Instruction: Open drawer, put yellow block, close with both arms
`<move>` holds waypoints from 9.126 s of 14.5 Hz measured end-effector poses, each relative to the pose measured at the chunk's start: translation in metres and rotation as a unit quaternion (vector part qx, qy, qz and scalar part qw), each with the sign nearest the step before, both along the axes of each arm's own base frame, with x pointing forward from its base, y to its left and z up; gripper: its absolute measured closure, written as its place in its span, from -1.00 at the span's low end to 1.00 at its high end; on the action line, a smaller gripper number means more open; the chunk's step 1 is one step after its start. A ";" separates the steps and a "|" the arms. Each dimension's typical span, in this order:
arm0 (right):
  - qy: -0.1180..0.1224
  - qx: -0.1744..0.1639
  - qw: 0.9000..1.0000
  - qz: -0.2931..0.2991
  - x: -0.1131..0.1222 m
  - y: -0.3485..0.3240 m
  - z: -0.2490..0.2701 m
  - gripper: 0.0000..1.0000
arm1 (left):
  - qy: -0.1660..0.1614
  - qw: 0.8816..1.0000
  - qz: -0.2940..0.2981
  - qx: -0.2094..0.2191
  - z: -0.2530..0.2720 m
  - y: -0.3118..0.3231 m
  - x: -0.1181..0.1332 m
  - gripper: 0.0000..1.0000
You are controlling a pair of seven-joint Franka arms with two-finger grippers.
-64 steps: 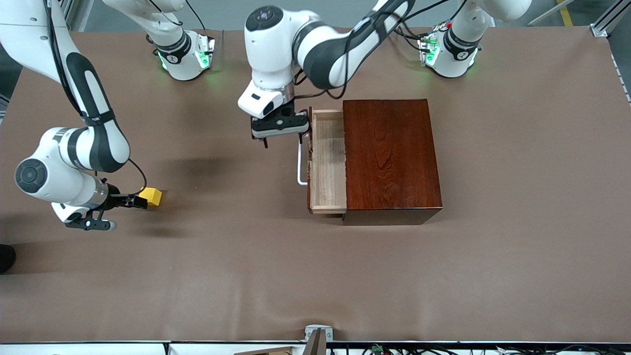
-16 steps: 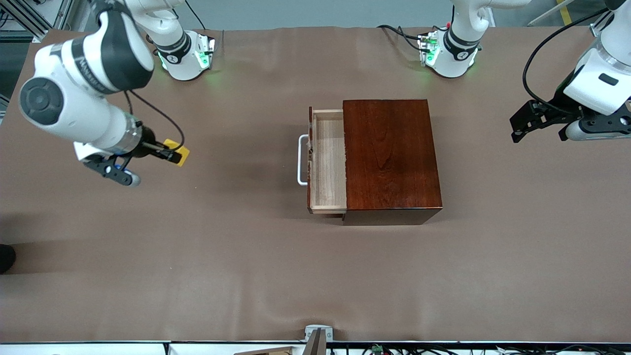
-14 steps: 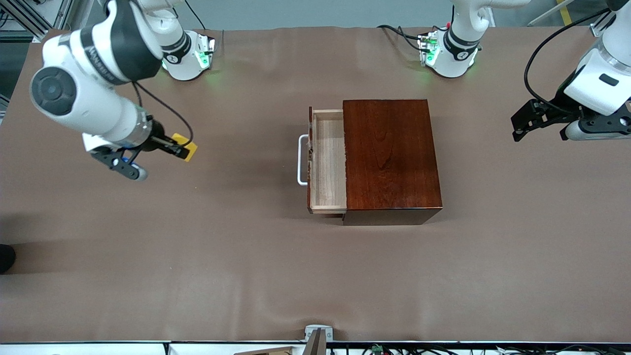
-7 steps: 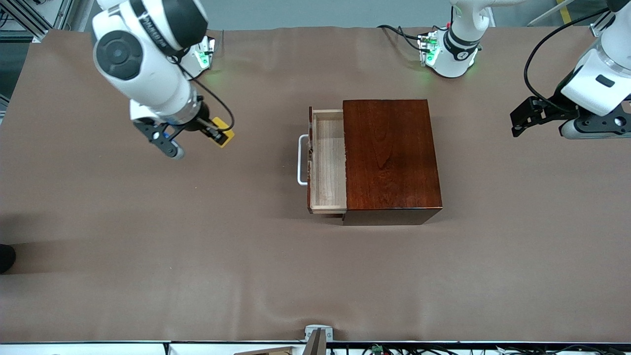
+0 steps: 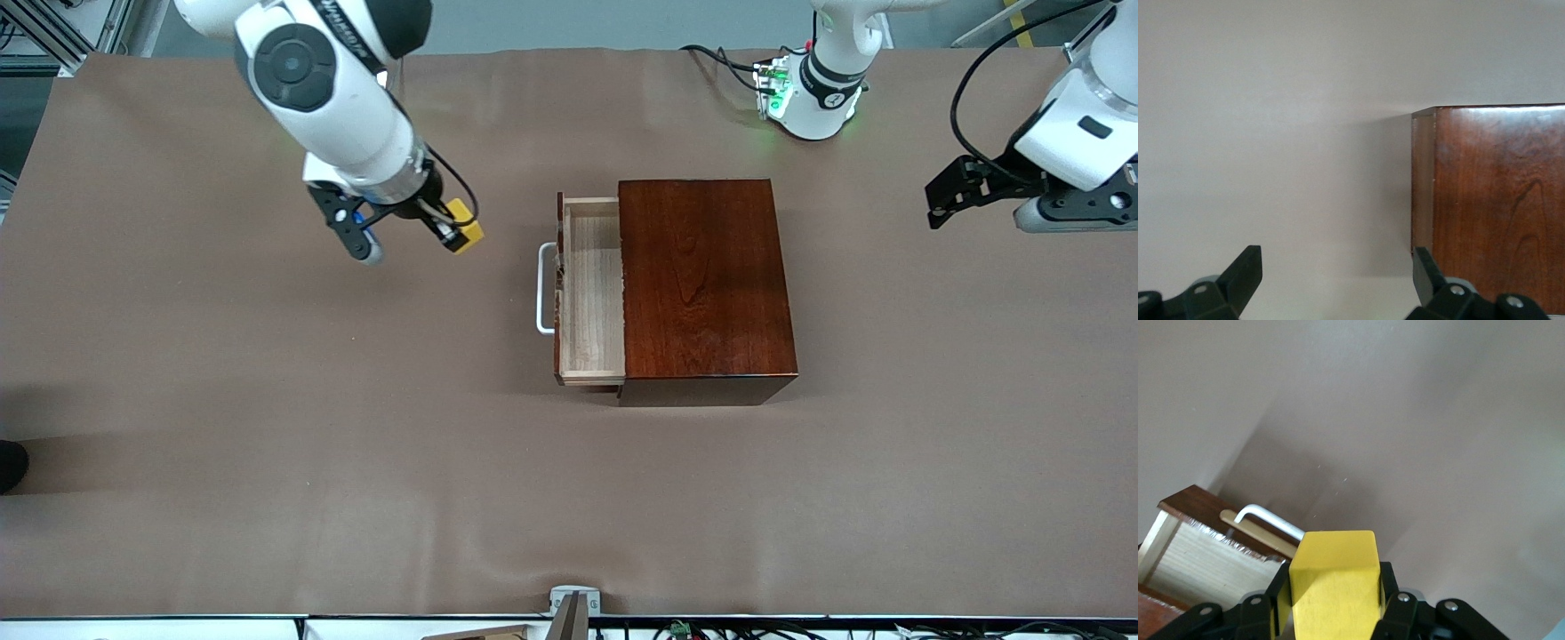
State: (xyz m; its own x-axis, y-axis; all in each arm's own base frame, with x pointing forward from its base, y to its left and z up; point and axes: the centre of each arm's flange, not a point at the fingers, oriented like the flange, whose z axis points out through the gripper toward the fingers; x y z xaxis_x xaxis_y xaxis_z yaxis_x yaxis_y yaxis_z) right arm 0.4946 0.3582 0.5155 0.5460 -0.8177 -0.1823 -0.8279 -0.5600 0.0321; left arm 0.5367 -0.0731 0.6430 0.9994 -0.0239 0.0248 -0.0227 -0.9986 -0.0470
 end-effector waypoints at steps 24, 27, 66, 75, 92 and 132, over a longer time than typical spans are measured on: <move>0.004 0.002 0.986 -0.165 -0.021 0.151 -0.130 -0.10 | 0.007 0.999 -0.032 0.001 -0.005 0.019 0.002 -1.00; 0.003 0.003 0.984 -0.179 -0.020 0.156 -0.140 -0.10 | 0.008 0.999 -0.032 0.001 -0.005 0.020 0.002 -1.00; 0.002 -0.006 0.987 -0.161 0.102 -0.009 0.005 -1.00 | 0.030 0.973 0.203 -0.109 -0.111 -0.340 -0.020 -1.00; -0.007 0.005 0.999 -0.034 0.124 -0.116 0.049 -1.00 | -0.046 0.901 0.409 -0.135 -0.214 -0.483 -0.036 -1.00; -0.047 0.054 0.953 0.293 0.123 -0.305 0.103 -1.00 | -0.140 0.868 0.467 -0.091 -0.338 -0.550 -0.071 -1.00; -0.093 -0.010 0.871 0.482 0.057 -0.371 0.123 -1.00 | -0.151 0.888 0.433 -0.044 -0.273 -0.530 -0.065 -1.00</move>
State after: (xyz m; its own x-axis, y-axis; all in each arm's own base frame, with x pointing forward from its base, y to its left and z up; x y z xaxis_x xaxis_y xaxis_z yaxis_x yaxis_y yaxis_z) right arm 0.5515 -0.0128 0.6381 0.9994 0.0345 -0.0079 0.0342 -0.9988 -0.0351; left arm 0.4720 -0.6026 0.3701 0.5901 0.7649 0.2584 0.7552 -0.6361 0.1583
